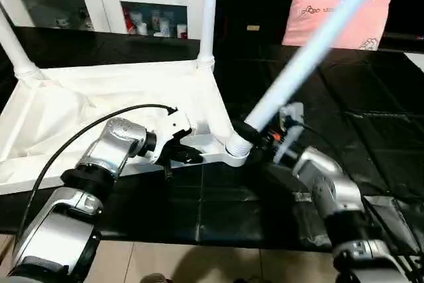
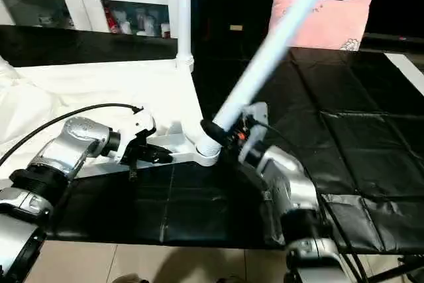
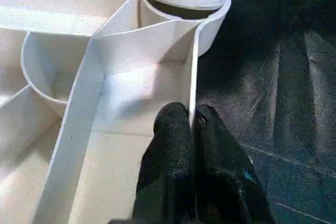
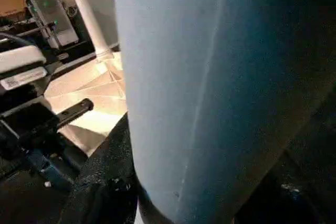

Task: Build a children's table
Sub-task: Insert table leg to table base

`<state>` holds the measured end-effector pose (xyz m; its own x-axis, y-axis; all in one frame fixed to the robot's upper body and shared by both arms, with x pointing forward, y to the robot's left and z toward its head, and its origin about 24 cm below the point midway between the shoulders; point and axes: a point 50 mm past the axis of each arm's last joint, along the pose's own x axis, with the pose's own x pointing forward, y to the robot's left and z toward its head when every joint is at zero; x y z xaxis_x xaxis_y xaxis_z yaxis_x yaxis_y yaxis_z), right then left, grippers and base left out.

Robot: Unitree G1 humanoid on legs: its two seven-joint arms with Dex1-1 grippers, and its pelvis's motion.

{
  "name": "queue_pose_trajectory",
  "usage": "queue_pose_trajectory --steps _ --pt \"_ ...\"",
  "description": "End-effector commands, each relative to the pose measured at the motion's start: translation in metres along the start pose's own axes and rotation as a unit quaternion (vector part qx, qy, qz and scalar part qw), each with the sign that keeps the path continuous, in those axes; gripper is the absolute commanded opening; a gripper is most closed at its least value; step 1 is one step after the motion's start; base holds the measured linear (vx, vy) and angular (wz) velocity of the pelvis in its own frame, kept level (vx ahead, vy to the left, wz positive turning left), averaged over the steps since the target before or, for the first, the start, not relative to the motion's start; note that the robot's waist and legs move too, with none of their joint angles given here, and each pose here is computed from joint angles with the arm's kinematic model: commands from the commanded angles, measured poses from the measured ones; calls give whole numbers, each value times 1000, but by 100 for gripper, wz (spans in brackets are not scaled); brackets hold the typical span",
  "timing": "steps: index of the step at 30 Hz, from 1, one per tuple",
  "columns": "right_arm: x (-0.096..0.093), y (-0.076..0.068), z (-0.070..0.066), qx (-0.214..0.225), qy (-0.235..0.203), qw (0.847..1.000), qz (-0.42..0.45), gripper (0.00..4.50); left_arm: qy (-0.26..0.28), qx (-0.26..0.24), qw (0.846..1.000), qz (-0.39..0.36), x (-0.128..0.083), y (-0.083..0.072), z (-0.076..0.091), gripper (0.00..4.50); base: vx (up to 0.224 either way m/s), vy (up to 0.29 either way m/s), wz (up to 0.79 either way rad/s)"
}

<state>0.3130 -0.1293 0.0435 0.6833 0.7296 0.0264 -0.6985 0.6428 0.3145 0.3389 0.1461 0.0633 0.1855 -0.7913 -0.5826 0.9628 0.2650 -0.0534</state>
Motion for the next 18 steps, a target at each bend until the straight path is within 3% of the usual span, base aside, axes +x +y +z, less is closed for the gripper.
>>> queue_pose_trajectory --steps 1,7,13,18 --pt "-19 -3 -31 -13 81 997 -12 191 -24 11 999 37 -13 11 15 0 0 0 0" --pt "-21 6 -35 -138 174 973 69 191 -21 11 999 40 -12 11 12 0 0 0 0" --pt "-20 10 -38 -143 207 960 120 191 -20 10 999 39 -10 8 8 0 0 0 0" --pt "-11 9 -37 -134 206 961 124 191 -20 14 999 30 -10 6 6 0 0 0 0"
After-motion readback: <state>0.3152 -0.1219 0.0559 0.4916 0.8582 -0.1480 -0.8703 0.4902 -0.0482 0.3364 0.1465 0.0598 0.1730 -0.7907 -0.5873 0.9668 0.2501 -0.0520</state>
